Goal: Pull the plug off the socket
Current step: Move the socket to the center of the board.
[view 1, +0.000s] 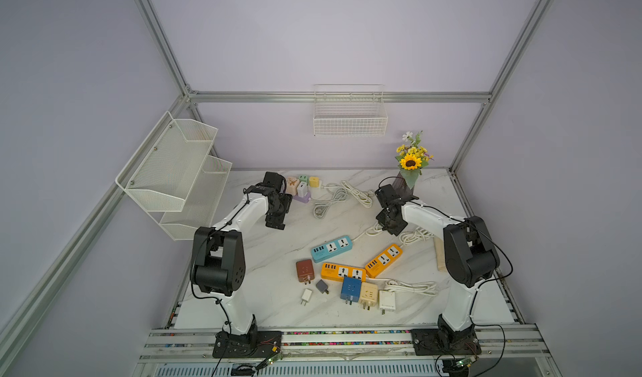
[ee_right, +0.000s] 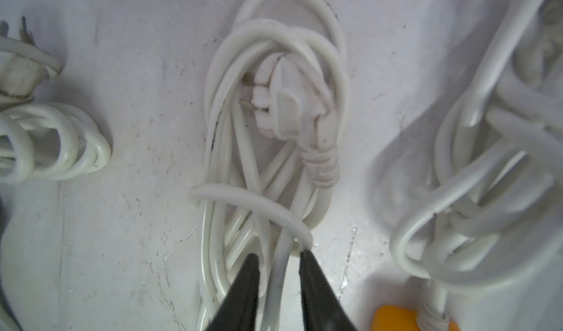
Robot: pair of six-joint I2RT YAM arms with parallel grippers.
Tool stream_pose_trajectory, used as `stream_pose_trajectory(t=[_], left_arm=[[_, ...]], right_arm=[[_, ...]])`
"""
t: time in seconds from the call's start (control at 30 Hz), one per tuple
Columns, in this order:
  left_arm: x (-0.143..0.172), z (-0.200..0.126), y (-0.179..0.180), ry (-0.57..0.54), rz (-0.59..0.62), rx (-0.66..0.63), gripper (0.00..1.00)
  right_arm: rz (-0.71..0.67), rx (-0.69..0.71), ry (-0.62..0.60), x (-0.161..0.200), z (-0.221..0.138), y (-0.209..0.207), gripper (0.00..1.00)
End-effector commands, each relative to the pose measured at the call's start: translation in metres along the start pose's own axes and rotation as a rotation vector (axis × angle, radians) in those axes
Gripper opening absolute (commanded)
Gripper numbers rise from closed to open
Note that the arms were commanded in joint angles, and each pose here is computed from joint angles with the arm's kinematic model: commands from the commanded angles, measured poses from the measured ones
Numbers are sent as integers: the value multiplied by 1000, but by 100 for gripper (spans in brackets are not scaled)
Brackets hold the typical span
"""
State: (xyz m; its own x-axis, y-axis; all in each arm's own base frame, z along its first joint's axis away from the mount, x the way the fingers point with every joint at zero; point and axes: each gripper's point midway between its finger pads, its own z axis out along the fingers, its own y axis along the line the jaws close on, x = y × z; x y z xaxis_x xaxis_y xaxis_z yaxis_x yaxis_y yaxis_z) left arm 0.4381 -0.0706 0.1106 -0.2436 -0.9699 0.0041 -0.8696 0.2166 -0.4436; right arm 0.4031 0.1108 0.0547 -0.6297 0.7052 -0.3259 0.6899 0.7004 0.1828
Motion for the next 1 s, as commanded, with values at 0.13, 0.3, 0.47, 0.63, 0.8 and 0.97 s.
stream_pose_trajectory(t=[0.13, 0.3, 0.47, 0.63, 0.8, 0.97], left_arm=[[-35, 4, -63, -70, 247, 144, 90], [-54, 0, -84, -113, 301, 201, 91], [-63, 2, -105, -118, 388, 277, 91], [-65, 5, -115, -109, 496, 289, 92], [-67, 1, -112, -115, 478, 298, 93], [-66, -4, -105, -111, 466, 300, 94]], right_arm=[[-136, -99, -92, -6, -47, 17, 60], [-303, -203, -160, 20, -85, 49, 66], [-565, -423, -160, 74, -103, 119, 70], [-816, -543, -163, 126, -102, 192, 78], [-866, -564, -148, 154, -78, 228, 80], [-846, -491, -178, 154, -44, 246, 81]])
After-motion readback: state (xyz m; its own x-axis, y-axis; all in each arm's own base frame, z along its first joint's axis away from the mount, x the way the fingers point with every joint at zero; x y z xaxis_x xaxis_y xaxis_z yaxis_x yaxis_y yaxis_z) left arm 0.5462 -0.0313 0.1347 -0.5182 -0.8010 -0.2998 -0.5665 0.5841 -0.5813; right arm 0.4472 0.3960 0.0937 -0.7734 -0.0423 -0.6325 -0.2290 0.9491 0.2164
